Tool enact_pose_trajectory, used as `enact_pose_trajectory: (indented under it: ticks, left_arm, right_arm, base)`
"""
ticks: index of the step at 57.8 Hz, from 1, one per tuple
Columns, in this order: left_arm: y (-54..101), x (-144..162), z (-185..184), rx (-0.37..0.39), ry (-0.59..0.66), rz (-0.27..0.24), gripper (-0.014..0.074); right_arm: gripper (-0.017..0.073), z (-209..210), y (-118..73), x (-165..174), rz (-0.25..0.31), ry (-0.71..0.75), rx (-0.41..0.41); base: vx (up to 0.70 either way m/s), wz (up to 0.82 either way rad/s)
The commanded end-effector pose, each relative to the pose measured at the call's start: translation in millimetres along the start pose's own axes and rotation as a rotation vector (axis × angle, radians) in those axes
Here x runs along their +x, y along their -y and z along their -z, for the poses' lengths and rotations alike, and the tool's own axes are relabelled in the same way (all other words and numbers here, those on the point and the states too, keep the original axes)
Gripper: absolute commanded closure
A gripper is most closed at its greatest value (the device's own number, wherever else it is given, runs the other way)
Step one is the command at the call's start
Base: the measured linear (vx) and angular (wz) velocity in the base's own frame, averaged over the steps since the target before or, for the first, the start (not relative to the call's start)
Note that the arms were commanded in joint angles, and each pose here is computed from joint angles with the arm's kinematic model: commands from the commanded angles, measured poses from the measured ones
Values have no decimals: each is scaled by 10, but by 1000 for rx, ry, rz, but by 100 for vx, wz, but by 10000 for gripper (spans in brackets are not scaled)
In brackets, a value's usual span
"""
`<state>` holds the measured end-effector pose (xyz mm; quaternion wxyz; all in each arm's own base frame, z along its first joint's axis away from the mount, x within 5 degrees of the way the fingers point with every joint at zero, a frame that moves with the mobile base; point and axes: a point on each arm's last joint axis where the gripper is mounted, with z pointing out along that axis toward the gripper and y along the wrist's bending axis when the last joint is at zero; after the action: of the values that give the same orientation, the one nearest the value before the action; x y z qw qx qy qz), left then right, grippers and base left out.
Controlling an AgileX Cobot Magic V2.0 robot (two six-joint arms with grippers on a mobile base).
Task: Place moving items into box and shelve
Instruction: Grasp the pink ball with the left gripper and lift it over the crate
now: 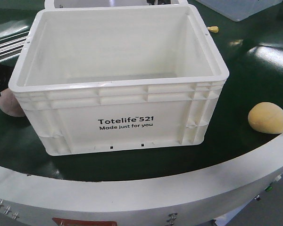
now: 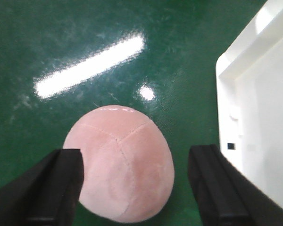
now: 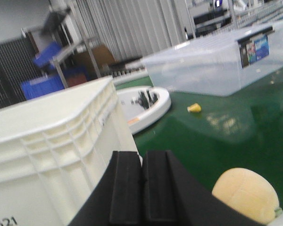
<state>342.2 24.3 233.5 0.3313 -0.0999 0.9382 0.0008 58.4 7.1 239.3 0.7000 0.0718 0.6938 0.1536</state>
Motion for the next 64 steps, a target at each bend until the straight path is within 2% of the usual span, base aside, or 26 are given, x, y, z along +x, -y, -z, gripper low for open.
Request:
enact_pose_trajectory:
  ticks: [1,10,12,18,27,33,42,46,48,54,57,64]
  left_arm:
    - [47,-199,63,29,134,-2,39]
    - [43,-134,-117,22,85,-6,60]
    - [39,-116,-161,17,73,-21,60]
    - [38,-84,-246,14,53,-58,60]
    - [34,-36,-354,10,24,-92,60]
    - [22,11,-443,5,-7,-93,60]
    - [20,47,-557,5,-13,-101,72]
    - [21,51,-577,6,-11,-101,140]
    - [21,55,-585,5,-13,-101,204]
    - [19,60,-584,4,-19,-101,498]
    - [18,67,-584,3,-27,-104,604]
    - [19,51,-495,0,-35,-99,603]
  right_arm:
    - [567,-60,-85,-282,15,43,-4]
    - [567,-92,-166,-551,-124,118,-30]
    - [567,-87,-176,-603,-147,151,-36]
    - [567,-59,-188,-729,-157,261,-48]
    - [566,-93,-192,-779,-67,292,-34]
    - [565,-236,-208,-837,48,247,-3]
    - [564,-590,-267,-1016,168,149,27]
    - [564,-788,-290,-1079,209,92,35]
    - [564,-883,-299,-1102,212,65,37]
    - [564,-1104,-317,-1147,215,8,41]
    - [564,-1170,-317,-1155,232,-1,44]
    - [564,-1265,-303,-1177,311,22,59]
  base:
    - [0,0]
    - [0,0]
    - [0,0]
    - [0,0]
    - [0,0]
    - [0,0]
    - [0,0]
    - [0,0]
    - [0,0]
    - [0,0]
    - [0,0]
    - [0,0]
